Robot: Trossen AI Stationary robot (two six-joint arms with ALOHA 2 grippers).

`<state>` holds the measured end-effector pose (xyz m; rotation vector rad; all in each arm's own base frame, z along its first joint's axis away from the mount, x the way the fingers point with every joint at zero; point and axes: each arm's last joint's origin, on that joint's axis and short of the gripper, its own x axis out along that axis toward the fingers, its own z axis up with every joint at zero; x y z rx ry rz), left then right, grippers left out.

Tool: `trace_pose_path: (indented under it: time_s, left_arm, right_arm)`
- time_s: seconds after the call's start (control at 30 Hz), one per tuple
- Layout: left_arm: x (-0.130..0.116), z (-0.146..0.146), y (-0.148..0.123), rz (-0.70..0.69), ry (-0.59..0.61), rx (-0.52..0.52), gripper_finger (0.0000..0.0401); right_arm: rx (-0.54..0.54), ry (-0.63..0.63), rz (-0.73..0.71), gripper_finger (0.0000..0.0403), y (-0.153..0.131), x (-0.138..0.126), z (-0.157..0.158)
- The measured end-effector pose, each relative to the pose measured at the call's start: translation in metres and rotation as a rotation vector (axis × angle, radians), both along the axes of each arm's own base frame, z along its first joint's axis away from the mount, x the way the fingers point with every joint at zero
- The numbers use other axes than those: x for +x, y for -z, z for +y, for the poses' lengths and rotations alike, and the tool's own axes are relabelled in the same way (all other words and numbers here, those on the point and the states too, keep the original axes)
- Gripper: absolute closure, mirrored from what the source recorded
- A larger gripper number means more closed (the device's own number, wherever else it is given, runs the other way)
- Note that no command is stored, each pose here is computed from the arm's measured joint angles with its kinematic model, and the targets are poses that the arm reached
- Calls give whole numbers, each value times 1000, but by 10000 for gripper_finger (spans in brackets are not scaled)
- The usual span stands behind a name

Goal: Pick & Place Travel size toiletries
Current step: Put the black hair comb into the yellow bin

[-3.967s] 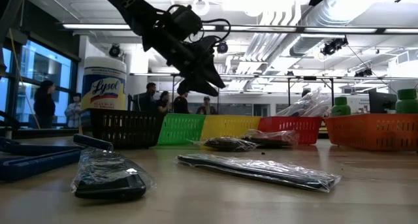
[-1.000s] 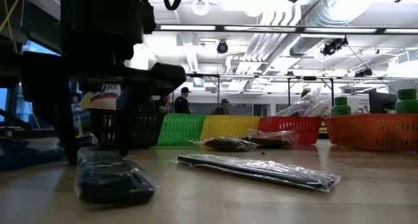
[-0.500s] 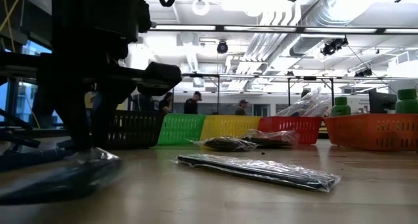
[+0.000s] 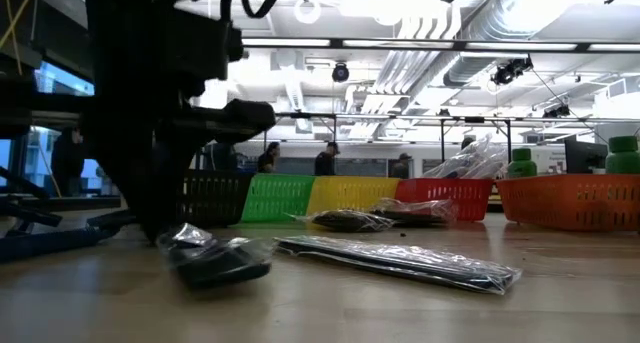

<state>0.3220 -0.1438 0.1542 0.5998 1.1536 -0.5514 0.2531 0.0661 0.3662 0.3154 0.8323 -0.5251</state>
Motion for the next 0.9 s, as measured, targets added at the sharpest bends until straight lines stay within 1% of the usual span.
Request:
trace_pose_path:
  time_s: [0.1, 0.33, 0.43, 0.57, 0.73, 0.9]
  left_arm:
    - [-4, 3, -6, -5, -21, 35, 401]
    - [-15, 11, -28, 2, -98, 29, 401]
    - [-18, 12, -42, -28, -128, 3, 401]
    - [-23, 19, -61, -69, -212, -43, 401]
    - [-24, 45, -84, -140, -376, -94, 401]
    - [-18, 80, -95, -188, -529, -112, 401]
  right_arm:
    - [0, 0, 0, 239, 0, 0, 0]
    - [-1, -12, 5, 239, 0, -1, 2]
    - [-4, -25, 14, 239, 1, -2, 5]
    - [-3, -36, 19, 239, 1, -4, 9]
    - [-2, -53, 18, 239, 1, -6, 13]
    - [2, -63, -3, 239, -5, -13, 12]
